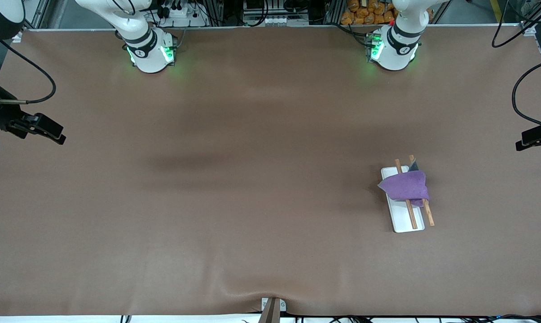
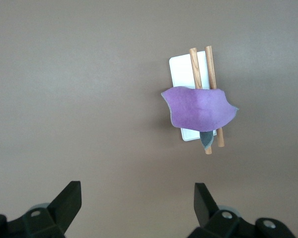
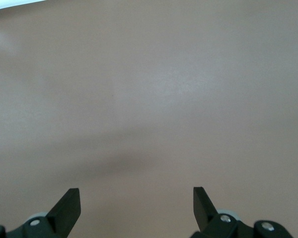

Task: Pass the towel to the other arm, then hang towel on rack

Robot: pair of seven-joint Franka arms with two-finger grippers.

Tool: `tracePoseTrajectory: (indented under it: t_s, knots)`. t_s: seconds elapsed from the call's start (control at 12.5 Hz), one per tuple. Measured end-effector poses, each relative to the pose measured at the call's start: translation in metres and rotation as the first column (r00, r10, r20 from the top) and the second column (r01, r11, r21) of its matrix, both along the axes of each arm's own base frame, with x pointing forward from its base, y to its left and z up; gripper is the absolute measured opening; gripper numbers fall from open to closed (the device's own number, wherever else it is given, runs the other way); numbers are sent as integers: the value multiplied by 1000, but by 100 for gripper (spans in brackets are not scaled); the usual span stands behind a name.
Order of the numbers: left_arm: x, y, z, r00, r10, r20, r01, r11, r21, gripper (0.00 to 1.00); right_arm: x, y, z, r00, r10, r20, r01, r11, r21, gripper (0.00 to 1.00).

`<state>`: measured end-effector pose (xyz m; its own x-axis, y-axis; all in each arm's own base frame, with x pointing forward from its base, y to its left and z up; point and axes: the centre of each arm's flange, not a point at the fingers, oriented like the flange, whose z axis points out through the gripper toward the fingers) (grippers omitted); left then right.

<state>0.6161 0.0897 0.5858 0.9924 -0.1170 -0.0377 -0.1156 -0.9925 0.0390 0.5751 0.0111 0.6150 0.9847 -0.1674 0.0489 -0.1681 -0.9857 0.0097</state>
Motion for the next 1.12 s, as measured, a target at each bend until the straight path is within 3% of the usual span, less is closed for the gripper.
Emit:
tracePoseTrajectory:
  t_s: [0.48, 1.12]
  knots:
    - [-31, -57, 40, 998, -58, 22, 58, 998, 10, 100, 0, 0, 0, 1000, 2, 0, -2, 1000, -1, 100]
    - [-87, -116, 37, 997, 74, 8, -74, 997, 25, 100, 0, 0, 0, 1000, 3, 0, -3, 1000, -1, 100]
